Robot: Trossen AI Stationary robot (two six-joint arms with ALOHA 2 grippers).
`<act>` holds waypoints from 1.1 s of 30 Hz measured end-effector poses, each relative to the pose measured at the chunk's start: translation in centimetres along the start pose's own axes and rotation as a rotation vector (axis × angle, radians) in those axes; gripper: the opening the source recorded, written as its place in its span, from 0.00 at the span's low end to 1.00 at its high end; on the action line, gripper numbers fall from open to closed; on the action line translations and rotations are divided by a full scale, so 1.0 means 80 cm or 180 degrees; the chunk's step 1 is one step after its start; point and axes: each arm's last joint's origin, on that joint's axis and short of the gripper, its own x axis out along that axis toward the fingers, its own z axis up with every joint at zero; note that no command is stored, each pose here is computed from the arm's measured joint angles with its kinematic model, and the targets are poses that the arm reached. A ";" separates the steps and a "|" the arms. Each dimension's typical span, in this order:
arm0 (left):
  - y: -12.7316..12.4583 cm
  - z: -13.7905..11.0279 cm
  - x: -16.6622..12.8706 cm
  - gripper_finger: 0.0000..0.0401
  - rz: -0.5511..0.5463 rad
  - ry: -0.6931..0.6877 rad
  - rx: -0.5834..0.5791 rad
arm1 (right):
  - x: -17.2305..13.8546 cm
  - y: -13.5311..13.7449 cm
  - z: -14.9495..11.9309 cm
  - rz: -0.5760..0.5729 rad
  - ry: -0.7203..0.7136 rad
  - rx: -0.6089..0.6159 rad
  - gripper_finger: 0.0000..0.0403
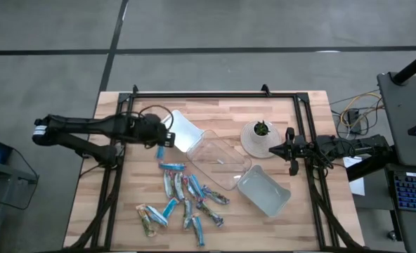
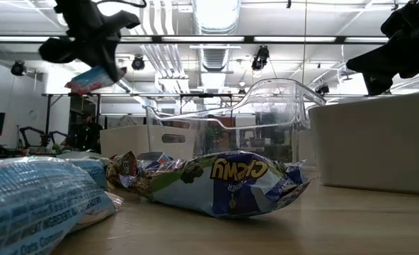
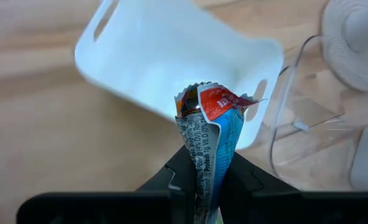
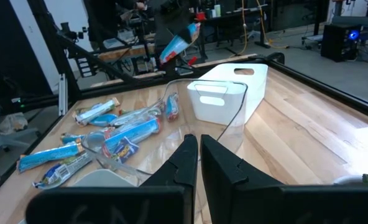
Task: Pick and place Granola Bars by type
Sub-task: Put the red granola bar into the white bin
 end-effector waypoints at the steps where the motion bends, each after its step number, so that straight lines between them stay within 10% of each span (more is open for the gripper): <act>1: -0.002 0.006 -0.002 0.07 -0.0011 -0.0025 0.0056 | 0.000 0.000 0.000 0.0002 0.0000 0.0000 0.03; 21: -0.048 0.101 0.009 0.07 0.0405 0.0036 0.1406 | 0.000 0.000 0.000 0.0000 0.0002 0.0000 0.03; 33: -0.040 0.129 0.070 0.07 0.0629 0.0643 0.1505 | 0.000 0.000 0.000 0.0000 0.0001 0.0000 0.03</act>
